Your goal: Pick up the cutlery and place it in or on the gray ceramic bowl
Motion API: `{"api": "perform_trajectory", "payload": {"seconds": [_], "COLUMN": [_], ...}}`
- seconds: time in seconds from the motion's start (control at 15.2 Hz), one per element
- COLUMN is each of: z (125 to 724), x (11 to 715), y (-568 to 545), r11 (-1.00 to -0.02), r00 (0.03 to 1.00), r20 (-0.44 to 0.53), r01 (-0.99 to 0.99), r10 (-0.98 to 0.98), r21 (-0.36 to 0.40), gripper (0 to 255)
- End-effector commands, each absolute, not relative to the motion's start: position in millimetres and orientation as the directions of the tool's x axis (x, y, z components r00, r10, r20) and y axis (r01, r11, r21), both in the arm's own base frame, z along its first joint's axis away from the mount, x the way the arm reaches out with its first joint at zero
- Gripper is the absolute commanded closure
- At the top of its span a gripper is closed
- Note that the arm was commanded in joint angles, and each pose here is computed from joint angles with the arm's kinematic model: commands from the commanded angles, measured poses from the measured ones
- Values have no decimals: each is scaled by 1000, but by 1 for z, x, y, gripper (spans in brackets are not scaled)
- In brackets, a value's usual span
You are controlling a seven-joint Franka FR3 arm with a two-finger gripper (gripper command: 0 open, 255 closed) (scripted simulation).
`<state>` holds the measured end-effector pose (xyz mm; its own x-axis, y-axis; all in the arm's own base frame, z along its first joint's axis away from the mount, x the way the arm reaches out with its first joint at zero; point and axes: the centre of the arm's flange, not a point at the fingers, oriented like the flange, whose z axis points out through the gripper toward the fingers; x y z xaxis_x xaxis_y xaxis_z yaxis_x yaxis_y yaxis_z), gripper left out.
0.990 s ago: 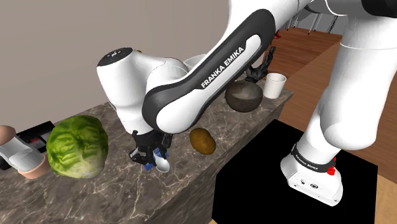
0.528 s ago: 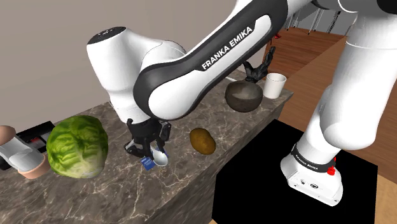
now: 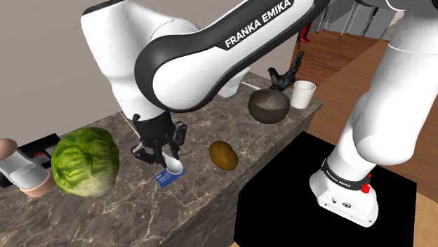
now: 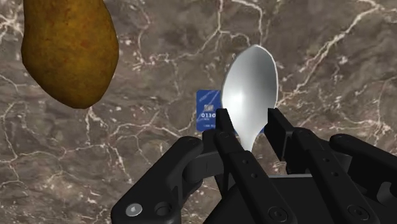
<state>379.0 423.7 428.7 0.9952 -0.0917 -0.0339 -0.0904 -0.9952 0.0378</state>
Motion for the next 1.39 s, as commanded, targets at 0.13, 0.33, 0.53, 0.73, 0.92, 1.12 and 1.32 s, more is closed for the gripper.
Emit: {"api": "perform_trajectory", "payload": {"seconds": [0.13,0.33,0.53,0.73,0.92,1.12,1.32], "z": [451,466,482,498,512,513,514], "x": [379,379,379,379,379,371,363], "y": [424,424,424,424,424,385,346], "r11": [-995,-995,-995,-995,-995,-995,-995], "r00": [995,995,995,995,995,995,995], "r20": [-34,-34,-34,-34,-34,-34,-34], "r01": [-90,-90,-90,-90,-90,-90,-90], "r10": [-92,-92,-92,-92,-92,-92,-92], "r21": [38,38,38,38,38,38,38], "gripper": [255,255,255,255,255,255,255]}}
